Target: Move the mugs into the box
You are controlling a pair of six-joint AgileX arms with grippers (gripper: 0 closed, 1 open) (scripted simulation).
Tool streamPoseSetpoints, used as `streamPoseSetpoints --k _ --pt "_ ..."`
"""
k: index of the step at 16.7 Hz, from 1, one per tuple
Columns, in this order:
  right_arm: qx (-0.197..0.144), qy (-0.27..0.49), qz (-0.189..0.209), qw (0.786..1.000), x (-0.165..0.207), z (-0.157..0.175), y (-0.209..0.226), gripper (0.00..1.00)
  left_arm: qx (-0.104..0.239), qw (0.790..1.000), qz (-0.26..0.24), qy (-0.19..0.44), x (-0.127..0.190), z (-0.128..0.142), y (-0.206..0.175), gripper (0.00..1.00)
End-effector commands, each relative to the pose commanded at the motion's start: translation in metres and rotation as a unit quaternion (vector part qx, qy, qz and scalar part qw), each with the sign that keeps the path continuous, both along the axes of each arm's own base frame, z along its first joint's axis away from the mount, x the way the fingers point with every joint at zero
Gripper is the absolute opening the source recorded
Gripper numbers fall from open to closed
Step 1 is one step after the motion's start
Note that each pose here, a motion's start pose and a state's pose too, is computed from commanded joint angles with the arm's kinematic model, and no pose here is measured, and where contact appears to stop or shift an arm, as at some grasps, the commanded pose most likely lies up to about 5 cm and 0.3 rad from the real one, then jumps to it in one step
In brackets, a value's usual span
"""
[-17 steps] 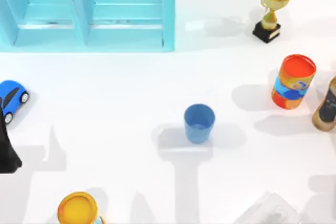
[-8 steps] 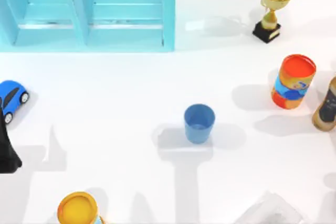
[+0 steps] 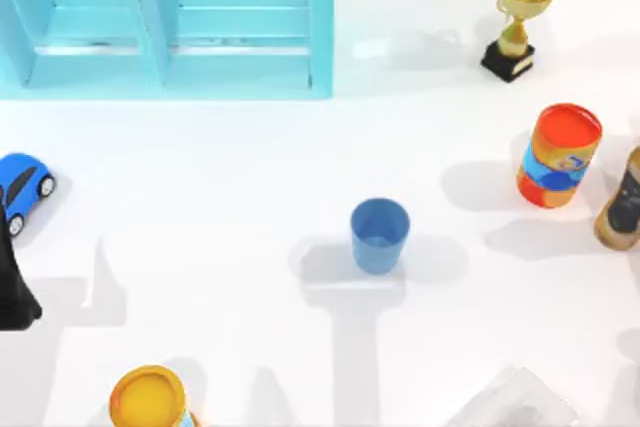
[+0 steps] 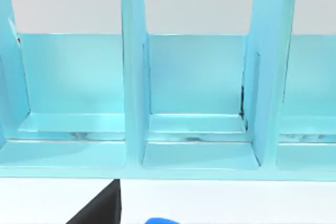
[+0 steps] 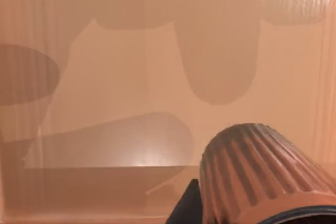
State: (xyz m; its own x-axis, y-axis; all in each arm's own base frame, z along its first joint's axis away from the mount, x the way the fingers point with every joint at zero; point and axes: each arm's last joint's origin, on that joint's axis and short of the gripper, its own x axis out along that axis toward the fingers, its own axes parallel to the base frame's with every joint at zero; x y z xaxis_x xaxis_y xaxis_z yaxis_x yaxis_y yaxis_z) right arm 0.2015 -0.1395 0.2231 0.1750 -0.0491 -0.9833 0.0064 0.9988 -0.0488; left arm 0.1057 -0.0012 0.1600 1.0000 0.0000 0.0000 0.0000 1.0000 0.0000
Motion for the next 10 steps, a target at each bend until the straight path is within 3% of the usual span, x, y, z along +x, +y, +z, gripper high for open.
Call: streamPoseSetpoints --k 4,10 --pt "0.0 0.0 0.0 1.0 0.0 0.0 0.0 0.98 0.0 1.0 0.0 0.0 0.0 0.0 0.0 1.0" --pt "0.0 0.0 0.0 1.0 0.0 0.0 0.0 1.0 0.0 1.0 0.0 0.0 0.0 0.0 0.0 1.0"
